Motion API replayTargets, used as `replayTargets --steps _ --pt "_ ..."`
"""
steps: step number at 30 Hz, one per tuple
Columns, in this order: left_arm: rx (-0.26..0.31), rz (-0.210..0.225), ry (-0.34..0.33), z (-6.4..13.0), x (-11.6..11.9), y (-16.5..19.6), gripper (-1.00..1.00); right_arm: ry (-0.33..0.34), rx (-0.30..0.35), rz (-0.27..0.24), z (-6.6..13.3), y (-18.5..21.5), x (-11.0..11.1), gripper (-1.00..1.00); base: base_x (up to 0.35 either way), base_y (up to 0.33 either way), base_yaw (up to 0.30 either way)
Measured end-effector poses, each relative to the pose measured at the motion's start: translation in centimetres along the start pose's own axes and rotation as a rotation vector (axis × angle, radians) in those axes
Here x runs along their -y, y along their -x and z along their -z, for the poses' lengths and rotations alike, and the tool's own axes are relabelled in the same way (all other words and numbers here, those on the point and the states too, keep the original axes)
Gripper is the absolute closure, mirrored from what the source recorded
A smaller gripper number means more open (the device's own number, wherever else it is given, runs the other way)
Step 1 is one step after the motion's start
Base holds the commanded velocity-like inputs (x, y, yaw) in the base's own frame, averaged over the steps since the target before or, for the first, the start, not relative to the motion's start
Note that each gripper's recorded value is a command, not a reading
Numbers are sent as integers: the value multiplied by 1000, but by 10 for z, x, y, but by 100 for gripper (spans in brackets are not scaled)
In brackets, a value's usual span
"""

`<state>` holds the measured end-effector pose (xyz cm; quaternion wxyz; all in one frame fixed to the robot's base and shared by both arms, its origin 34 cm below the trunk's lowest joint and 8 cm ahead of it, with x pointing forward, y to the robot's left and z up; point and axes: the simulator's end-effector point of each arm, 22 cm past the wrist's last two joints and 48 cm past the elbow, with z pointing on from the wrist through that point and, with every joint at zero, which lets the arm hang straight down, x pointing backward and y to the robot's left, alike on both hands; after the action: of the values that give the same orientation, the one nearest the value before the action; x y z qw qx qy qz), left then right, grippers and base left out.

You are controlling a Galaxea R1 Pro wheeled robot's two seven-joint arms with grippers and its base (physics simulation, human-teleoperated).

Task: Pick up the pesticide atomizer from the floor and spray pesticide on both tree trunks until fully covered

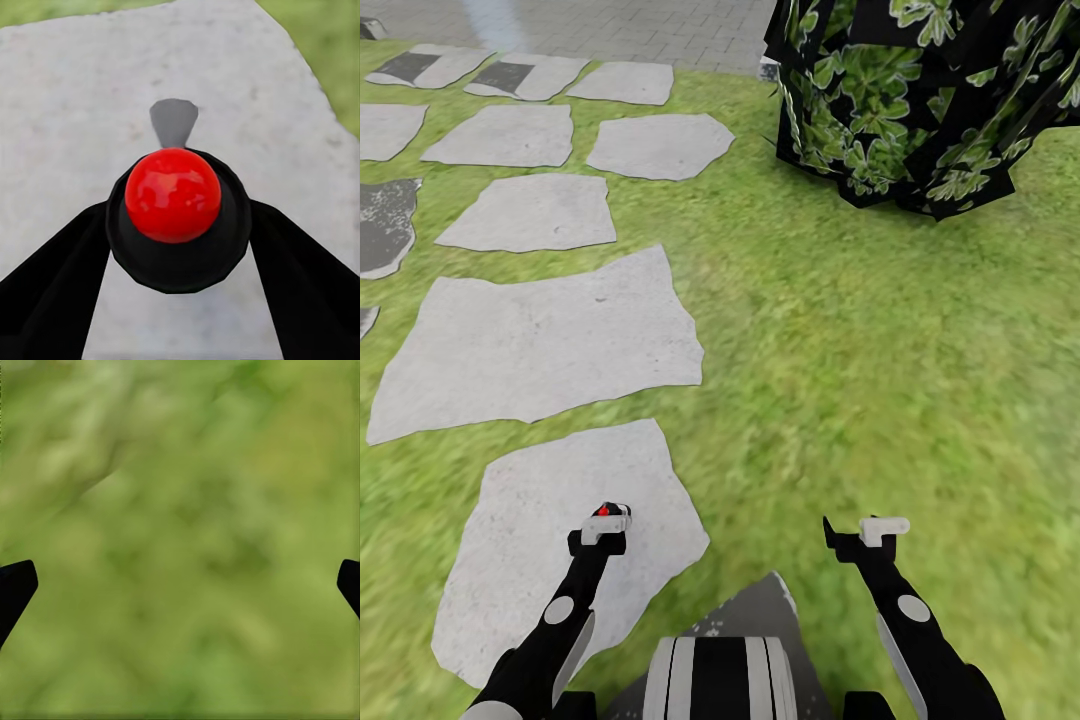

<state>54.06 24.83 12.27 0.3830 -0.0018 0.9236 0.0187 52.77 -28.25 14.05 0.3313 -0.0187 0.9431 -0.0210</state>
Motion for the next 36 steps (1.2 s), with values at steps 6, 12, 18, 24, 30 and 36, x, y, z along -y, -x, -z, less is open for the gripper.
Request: replayTargets --steps 6,12,18,24,30,36 --pt "2 10 8 1 -3 2 100 0 8 0 1 5 0 -100 0 0 0" --pt "28 9 8 3 -3 17 100 -2 32 -1 5 19 1 -100 0 0 0" --pt "55 13 5 5 0 34 100 -4 57 -1 9 33 2 -100 0 0 0" --pt "84 15 4 8 1 51 100 -5 81 -2 13 46 3 -100 0 0 0" --pt "113 16 7 11 0 68 100 -3 106 -2 18 60 3 -100 0 0 0" --pt "137 17 10 15 -1 83 100 -5 130 -3 23 74 4 -100 0 0 0"
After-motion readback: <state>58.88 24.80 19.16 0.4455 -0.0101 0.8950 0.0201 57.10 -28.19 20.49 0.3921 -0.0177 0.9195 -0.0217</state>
